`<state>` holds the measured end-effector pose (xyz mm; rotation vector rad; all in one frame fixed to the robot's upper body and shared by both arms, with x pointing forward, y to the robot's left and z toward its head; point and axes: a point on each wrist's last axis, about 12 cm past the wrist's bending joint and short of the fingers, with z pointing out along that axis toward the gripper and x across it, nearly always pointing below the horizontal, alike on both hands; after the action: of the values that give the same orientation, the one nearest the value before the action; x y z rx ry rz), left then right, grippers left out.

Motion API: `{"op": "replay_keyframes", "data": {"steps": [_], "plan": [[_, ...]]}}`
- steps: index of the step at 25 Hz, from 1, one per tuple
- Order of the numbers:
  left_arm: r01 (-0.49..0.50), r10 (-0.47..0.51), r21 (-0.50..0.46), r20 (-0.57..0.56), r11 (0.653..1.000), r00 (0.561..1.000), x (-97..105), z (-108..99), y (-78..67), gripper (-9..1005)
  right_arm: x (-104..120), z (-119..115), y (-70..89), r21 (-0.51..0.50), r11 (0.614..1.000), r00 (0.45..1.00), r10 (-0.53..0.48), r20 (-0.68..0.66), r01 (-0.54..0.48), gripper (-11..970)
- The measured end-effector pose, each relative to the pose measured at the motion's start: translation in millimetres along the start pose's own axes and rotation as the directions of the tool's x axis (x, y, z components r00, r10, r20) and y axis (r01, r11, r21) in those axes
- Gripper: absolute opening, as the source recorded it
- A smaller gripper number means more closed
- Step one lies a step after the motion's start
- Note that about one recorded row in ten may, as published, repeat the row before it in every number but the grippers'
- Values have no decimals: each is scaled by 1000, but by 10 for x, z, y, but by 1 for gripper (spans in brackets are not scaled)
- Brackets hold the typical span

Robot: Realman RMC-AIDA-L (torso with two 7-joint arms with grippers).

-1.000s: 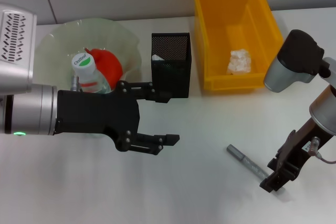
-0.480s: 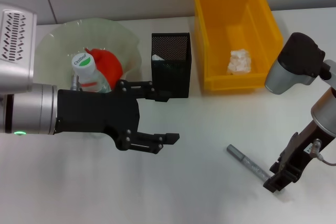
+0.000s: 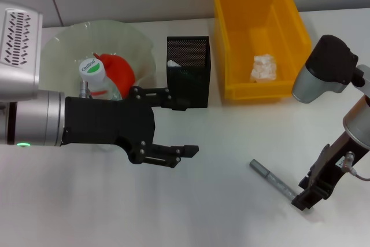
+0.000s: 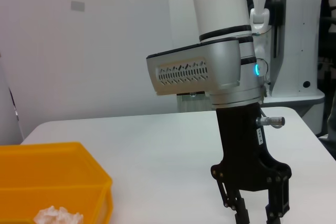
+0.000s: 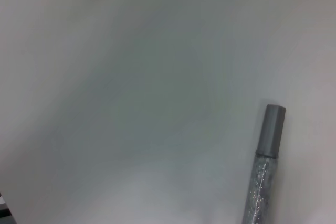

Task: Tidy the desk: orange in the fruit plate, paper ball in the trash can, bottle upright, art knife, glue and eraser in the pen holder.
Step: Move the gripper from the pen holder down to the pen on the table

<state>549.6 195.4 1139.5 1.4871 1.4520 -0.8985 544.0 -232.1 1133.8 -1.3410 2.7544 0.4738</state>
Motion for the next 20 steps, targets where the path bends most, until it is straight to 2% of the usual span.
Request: {"op": "replay_keyframes", "data": {"steps": [20], "plan": [[0, 0, -8, -9, 1000, 1000, 9, 28, 13, 813, -16, 84, 0, -10, 1000, 1000, 0, -26, 0, 382]]}}
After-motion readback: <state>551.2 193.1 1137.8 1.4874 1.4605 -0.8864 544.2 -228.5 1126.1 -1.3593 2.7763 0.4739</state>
